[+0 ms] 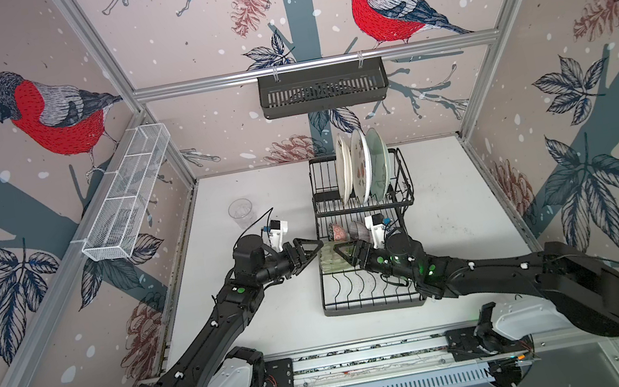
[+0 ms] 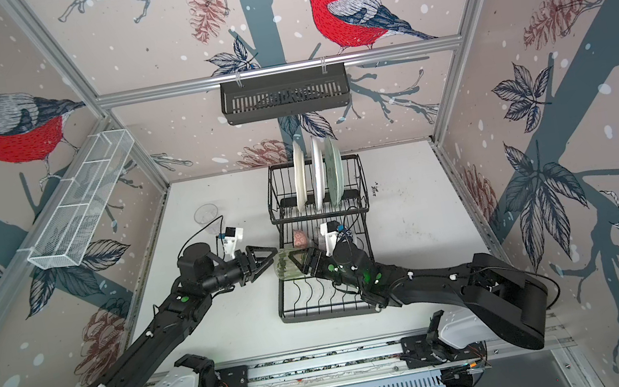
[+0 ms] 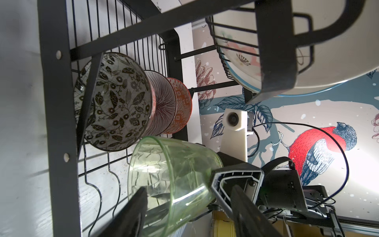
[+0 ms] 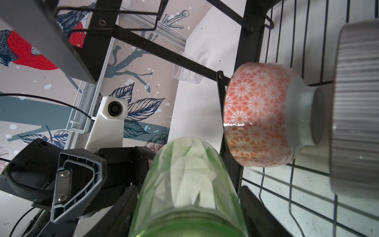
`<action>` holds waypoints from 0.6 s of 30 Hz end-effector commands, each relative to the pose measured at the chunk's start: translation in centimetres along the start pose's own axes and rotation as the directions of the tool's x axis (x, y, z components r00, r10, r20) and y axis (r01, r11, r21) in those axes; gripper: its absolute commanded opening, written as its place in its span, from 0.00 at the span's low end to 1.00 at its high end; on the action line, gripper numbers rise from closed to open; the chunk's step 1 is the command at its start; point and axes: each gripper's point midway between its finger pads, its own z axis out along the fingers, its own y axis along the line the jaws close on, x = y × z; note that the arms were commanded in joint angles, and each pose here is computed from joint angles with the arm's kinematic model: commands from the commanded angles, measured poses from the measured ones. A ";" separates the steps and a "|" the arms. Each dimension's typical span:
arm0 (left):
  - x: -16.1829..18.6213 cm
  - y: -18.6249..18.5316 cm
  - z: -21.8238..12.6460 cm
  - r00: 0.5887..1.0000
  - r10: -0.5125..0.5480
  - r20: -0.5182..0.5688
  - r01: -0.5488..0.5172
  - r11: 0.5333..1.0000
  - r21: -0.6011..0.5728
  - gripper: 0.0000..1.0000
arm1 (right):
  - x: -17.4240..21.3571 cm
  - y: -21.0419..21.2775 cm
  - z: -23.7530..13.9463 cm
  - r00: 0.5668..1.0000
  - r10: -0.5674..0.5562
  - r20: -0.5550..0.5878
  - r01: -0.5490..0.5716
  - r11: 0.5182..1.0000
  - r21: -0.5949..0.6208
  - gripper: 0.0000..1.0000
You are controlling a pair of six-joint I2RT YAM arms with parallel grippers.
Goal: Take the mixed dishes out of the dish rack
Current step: 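Grasp the green glass with left gripper while right gripper holds it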
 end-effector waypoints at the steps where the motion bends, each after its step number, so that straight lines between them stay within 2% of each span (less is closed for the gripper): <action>1: -0.3 -1.6 -0.1 1.000 0.018 0.008 -0.019 0.997 0.073 0.64 | -1.0 2.9 0.1 0.999 0.018 0.035 -0.014 0.993 -0.118 0.59; 4: -0.3 -1.7 0.0 1.000 0.004 0.011 -0.005 0.996 0.093 0.63 | -1.2 3.3 0.4 0.999 0.019 0.035 -0.014 0.991 -0.130 0.59; 10: -0.6 -2.6 0.0 0.999 -0.022 0.027 0.017 0.988 0.154 0.53 | -1.1 4.1 0.8 0.999 0.033 0.034 -0.026 0.982 -0.185 0.59; 18: -0.6 -2.2 0.1 0.999 -0.012 0.030 0.008 0.990 0.140 0.32 | 0.1 4.2 2.0 0.998 0.061 -0.019 -0.064 0.973 -0.223 0.60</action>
